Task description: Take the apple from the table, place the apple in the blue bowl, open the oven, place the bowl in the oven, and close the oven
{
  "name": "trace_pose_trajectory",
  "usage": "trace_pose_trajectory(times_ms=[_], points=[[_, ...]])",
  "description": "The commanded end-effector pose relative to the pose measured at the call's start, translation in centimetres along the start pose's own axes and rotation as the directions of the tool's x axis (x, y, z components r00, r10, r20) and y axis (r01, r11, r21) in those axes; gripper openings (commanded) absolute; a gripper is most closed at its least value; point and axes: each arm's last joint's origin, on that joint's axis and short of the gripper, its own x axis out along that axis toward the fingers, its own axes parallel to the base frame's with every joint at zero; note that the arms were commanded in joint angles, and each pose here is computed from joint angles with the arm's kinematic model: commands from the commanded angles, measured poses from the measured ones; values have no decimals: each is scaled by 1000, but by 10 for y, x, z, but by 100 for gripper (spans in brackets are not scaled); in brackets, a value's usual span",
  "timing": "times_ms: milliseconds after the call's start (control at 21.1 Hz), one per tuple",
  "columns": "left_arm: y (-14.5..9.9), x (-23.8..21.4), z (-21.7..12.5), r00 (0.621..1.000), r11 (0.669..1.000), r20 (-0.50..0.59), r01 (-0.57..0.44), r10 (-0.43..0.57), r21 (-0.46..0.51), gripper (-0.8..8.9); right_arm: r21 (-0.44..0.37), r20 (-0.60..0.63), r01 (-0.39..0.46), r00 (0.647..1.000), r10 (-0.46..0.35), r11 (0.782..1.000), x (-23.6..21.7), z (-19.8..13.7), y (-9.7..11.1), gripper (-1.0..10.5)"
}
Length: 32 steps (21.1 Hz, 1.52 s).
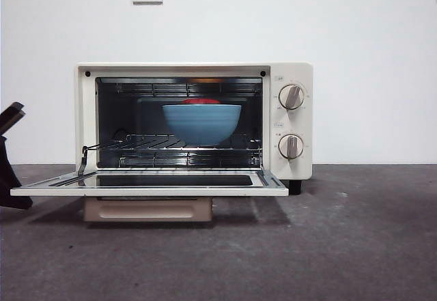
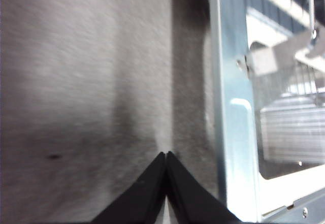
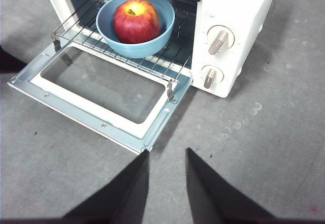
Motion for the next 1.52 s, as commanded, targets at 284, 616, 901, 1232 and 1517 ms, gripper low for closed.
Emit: trace_pose_trajectory(times_ms=[284,616,901,1232,1517], points=[[-18,17,-5,998,997,-46,51,-48,63,6,-1,3,-9,1000,9,1000,0,2,2,114],[-25,14,5,966,966,-15,258,-258,17,6,0,-24,-3,1000,3,1000,0,-1,2,114],[-33,10,22,930,935,94,354,-354,18,6,17,-18,-4,1000,4,1000,-2,-1,1,114],[-43,-1,46,873,926,308,362,-378,109,6,39,-38,2,999,-1,999,-2,-3,1,114],[-46,-5,51,865,919,312,379,-393,106,6,45,-39,3,999,-1,999,-2,-3,1,114]])
